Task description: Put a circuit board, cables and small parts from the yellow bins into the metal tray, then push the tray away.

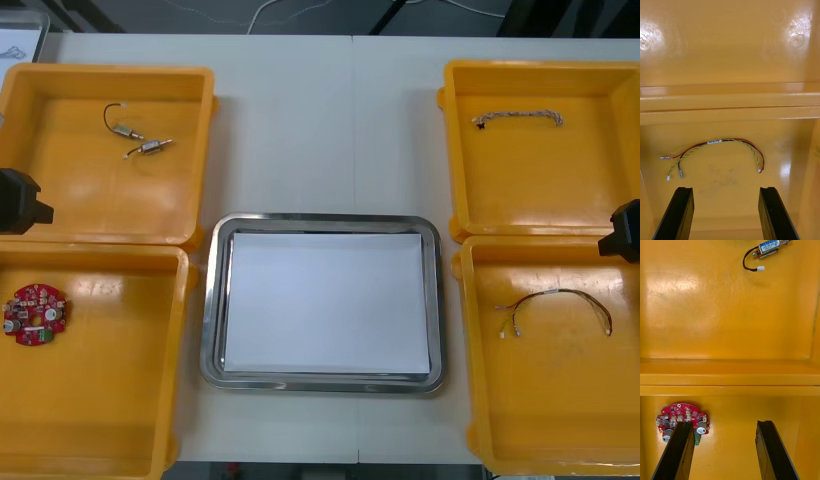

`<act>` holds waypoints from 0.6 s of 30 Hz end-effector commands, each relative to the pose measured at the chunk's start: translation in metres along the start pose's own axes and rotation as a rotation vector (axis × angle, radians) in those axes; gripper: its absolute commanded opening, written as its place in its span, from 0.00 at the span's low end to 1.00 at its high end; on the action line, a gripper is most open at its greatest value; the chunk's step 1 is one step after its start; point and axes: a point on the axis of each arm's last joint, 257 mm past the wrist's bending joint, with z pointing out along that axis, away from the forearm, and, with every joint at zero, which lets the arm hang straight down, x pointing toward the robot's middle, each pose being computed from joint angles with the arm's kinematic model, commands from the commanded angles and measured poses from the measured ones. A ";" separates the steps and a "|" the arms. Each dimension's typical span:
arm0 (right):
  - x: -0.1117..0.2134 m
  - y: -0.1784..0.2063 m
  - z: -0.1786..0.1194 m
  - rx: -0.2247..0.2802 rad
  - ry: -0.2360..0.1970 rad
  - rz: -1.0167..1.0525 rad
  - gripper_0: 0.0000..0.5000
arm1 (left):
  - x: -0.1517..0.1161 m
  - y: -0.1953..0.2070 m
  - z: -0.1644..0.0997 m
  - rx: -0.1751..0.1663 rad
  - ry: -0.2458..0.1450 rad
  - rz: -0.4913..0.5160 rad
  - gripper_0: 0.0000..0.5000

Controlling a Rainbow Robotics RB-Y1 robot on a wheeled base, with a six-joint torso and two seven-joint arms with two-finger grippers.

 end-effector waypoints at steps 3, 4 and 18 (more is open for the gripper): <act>-0.006 -0.003 -0.004 -0.001 -0.029 -0.017 1.00 | 0.001 -0.003 -0.003 -0.001 -0.012 0.039 0.96; -0.006 -0.003 -0.004 -0.001 -0.029 -0.017 1.00 | 0.001 -0.003 -0.003 -0.001 -0.012 0.039 0.96; -0.006 -0.003 -0.004 -0.001 -0.029 -0.017 1.00 | 0.001 -0.003 -0.003 -0.001 -0.012 0.039 1.00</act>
